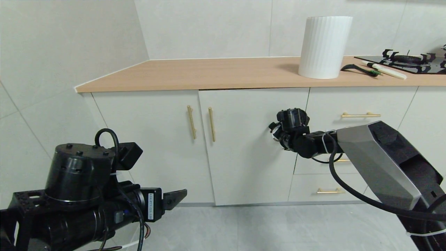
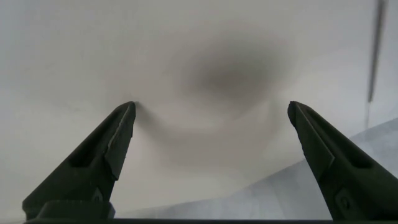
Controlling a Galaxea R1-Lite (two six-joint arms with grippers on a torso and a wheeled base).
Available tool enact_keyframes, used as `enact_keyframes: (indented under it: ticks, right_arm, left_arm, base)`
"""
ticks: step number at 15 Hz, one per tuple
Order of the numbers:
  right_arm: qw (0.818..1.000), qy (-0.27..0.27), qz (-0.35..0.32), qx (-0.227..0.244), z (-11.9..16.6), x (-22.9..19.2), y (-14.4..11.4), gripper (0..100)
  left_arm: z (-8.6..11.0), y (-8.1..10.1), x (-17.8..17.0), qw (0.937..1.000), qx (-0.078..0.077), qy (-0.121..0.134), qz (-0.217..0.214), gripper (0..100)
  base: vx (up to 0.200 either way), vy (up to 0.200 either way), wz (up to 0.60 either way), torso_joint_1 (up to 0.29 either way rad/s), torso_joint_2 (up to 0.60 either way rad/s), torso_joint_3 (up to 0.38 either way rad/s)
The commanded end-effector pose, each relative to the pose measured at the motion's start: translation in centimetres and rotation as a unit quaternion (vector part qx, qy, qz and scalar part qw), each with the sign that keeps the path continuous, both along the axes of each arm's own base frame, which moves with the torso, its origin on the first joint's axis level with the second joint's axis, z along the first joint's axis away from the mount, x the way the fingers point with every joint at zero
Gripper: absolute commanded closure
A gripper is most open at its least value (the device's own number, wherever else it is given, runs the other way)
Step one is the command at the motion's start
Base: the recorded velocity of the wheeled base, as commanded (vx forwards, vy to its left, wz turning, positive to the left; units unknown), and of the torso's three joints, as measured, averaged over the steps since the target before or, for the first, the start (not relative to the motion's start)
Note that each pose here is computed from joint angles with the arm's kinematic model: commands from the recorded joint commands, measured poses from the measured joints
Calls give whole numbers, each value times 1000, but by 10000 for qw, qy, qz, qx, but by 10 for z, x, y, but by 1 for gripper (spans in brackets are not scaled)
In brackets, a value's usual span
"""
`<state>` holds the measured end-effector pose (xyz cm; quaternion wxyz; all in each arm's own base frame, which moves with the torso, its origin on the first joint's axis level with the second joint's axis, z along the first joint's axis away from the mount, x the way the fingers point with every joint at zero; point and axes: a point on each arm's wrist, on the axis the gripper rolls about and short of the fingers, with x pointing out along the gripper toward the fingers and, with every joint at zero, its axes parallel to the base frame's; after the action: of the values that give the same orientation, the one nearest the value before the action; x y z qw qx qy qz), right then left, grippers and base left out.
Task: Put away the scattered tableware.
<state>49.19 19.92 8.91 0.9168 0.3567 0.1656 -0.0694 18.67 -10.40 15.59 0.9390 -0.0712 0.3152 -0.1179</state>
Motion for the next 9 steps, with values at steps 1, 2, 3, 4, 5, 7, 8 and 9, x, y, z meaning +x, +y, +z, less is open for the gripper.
enact_keyframes:
  ticks: [1, 2, 3, 4, 5, 7, 8, 9]
  right_arm:
    - [10000, -9, -73, -8, -7, 6, -3, 0]
    - [10000, -17, -80, -7, -6, 6, -3, 0]
    - [10000, -24, -90, 3, -5, 6, -4, 0]
    - [10000, -24, -90, 3, -5, 6, -4, 0]
    - [10000, -24, -90, 3, -5, 6, -4, 0]
    - [10000, -38, -91, 9, -3, 6, -4, 0]
    - [9999, -38, -93, 16, -2, 5, -4, 0]
    - [9999, -68, -83, 40, 6, 1, -3, 0]
  left_arm:
    - [0, 0, 0, 10000, 2, 5, 3, 0]
    - [0, 0, 0, 10000, -2, -2, 3, 0]
    - [0, 0, 0, 10000, -2, -2, 3, 0]
    - [0, 0, 0, 10000, -2, -2, 3, 0]
    - [0, 0, 0, 10000, -2, -2, 3, 0]
    - [0, 0, 0, 10000, -2, -2, 3, 0]
    - [0, 0, 0, 10000, -2, -2, 3, 0]
    - [0, 0, 0, 10000, -2, -2, 3, 0]
  base:
    - [0, 0, 0, 0, 0, 0]
    - [0, 0, 0, 0, 0, 0]
    - [0, 0, 0, 0, 0, 0]
    - [0, 0, 0, 0, 0, 0]
    - [0, 0, 0, 0, 0, 0]
    - [0, 0, 0, 0, 0, 0]
    - [0, 0, 0, 0, 0, 0]
    - [0, 0, 0, 0, 0, 0]
